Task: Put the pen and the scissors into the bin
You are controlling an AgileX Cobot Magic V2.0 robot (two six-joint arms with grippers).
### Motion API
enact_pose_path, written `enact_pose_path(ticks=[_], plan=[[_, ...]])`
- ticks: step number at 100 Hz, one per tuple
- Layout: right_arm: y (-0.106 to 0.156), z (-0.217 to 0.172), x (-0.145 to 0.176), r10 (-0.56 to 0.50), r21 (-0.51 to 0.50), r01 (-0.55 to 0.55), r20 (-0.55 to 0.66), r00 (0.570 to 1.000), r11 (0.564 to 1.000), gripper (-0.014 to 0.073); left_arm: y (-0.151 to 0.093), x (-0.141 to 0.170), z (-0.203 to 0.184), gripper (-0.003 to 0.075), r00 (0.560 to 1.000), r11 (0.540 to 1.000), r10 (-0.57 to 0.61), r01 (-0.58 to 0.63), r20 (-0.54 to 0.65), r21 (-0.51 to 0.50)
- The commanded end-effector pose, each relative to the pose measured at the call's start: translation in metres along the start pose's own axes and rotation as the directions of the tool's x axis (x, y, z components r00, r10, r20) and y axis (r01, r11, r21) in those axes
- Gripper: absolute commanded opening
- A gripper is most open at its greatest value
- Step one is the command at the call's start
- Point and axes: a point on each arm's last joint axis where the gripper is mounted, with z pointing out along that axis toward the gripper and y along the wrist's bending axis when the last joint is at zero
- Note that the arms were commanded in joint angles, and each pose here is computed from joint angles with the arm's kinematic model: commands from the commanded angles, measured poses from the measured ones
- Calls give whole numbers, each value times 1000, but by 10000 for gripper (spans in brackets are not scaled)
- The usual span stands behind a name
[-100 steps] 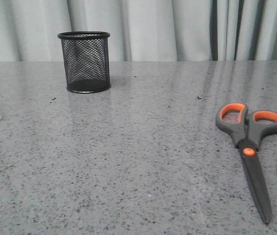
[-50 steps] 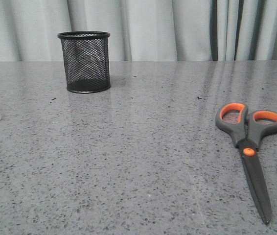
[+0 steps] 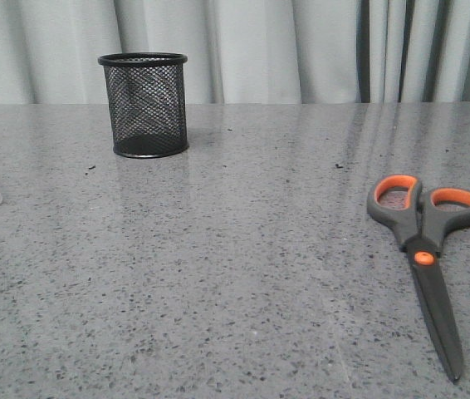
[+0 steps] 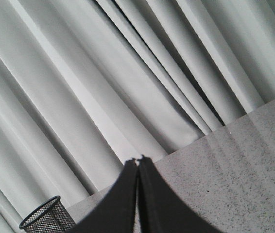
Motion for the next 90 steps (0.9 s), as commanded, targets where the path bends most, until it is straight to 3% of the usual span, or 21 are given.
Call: enact_pose_path(ticks=[1,9,17,24,29,39,51,59,71,90], plan=[[14,-1,-23,5,-50,0,97,995,999,110,3,0,-3,-3,999,1000,-14,14,30,11],[20,2,-27,-8,-33,8,14,1000,999,247,-12,-6,-2,85,997,995,75,-75,6,60],[27,7,-33,-23,-10,23,-80,997,1000,360,-32,-10,-1,274,964,961,257,-247,-74,121],[32,14,-36,-57,9,60,-162,985,998,381,-49,-16,4,425,926,933,350,-330,-142,144],[35,20,-39,-90,16,95,-207,974,995,379,-60,-21,11,484,916,930,361,-338,-178,144],[41,35,-44,-130,31,145,-291,948,989,379,-80,-29,32,494,884,926,377,-354,-276,134],[45,51,-49,-127,48,152,-339,932,987,379,-96,-27,63,482,773,904,415,-411,-479,120],[48,58,-52,-126,51,153,-344,931,987,379,-104,-24,88,441,701,908,380,-408,-604,98],[49,59,-54,-127,50,153,-340,932,987,379,-111,-16,131,408,626,928,259,-372,-735,10],[48,58,-52,-124,55,154,-368,922,986,379,-102,6,199,408,469,899,182,-435,-864,-47]])
